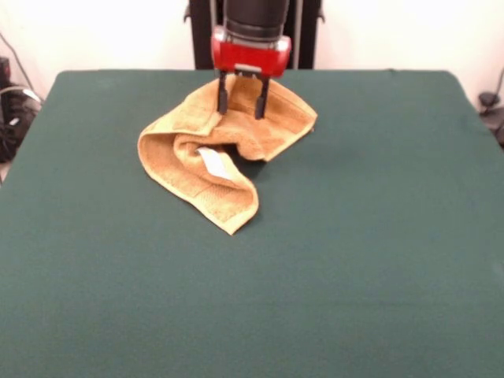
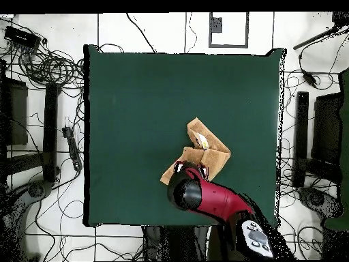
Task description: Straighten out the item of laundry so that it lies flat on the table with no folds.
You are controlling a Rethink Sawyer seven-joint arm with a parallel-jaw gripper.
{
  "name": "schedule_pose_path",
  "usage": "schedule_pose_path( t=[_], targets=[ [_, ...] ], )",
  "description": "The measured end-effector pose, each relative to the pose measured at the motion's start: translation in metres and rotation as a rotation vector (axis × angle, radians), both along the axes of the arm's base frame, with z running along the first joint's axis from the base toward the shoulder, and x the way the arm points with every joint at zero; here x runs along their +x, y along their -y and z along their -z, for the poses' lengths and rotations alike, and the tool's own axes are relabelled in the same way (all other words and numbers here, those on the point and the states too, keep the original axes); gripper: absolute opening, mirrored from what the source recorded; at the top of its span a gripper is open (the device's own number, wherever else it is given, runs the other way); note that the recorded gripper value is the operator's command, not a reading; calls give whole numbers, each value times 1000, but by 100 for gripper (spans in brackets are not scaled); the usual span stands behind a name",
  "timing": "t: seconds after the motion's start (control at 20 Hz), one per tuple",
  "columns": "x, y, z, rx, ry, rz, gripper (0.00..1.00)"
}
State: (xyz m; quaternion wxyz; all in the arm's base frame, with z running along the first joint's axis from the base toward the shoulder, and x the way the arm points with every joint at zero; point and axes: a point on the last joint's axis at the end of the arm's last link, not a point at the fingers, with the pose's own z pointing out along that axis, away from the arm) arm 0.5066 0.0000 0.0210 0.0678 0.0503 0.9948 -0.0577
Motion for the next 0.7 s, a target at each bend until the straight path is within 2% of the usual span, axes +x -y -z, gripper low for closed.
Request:
schedule_pose_path(
  t=[0.25,0.7],
  targets=[
    [-10,-9,18,3,-19,-17,100],
    [-27,-30,27,10,-52,-49,100]
  ],
)
